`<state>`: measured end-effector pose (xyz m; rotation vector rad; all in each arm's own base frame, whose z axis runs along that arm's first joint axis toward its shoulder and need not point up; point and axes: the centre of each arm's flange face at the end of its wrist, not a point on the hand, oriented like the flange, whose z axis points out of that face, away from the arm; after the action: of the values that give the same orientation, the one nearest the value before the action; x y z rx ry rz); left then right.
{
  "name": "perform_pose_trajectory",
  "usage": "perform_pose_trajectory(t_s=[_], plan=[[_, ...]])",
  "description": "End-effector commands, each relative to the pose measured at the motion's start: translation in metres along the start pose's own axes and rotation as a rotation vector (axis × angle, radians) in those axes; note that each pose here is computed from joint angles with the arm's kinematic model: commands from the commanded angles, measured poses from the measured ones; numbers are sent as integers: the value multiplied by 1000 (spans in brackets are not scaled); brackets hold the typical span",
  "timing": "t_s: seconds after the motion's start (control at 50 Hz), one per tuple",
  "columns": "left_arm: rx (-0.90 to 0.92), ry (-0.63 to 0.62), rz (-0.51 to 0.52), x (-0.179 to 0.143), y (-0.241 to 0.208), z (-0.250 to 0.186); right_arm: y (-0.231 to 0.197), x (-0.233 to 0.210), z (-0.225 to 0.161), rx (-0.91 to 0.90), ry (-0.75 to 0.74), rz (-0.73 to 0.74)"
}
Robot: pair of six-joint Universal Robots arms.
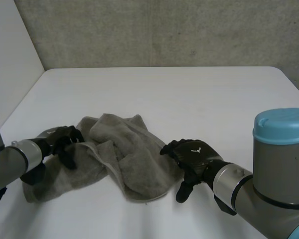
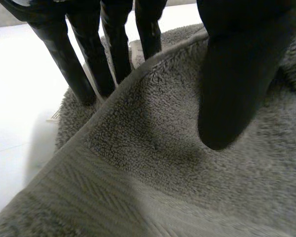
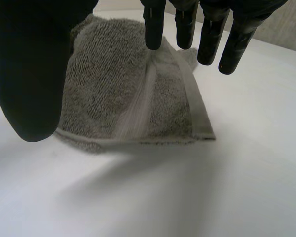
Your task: Fold the towel.
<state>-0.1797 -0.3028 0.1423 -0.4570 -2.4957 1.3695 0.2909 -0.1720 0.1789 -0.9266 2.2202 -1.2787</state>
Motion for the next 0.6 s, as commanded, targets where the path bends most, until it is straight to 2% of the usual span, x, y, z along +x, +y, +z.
perform_pose_trajectory(t_s=[0.02,0.2,0.3,0.4,0.44,0.5,0.6], plan=[[118,-3,48,2,-6,15,12,-1,-3,-37,-2,-39],[137,22,77,14,-4,19,15,2,-2,-14,36,-83],[202,-19,100,17,-25,7,10,5,-4,4,68,-74],[338,-39,142,31,-63,-24,5,5,-5,20,80,-41],[418,-41,162,39,-83,-45,1,-3,-6,35,54,22],[455,-38,172,45,-92,-59,-2,-12,-7,41,26,71],[501,-27,186,57,-108,-98,2,-23,-7,38,-7,65]])
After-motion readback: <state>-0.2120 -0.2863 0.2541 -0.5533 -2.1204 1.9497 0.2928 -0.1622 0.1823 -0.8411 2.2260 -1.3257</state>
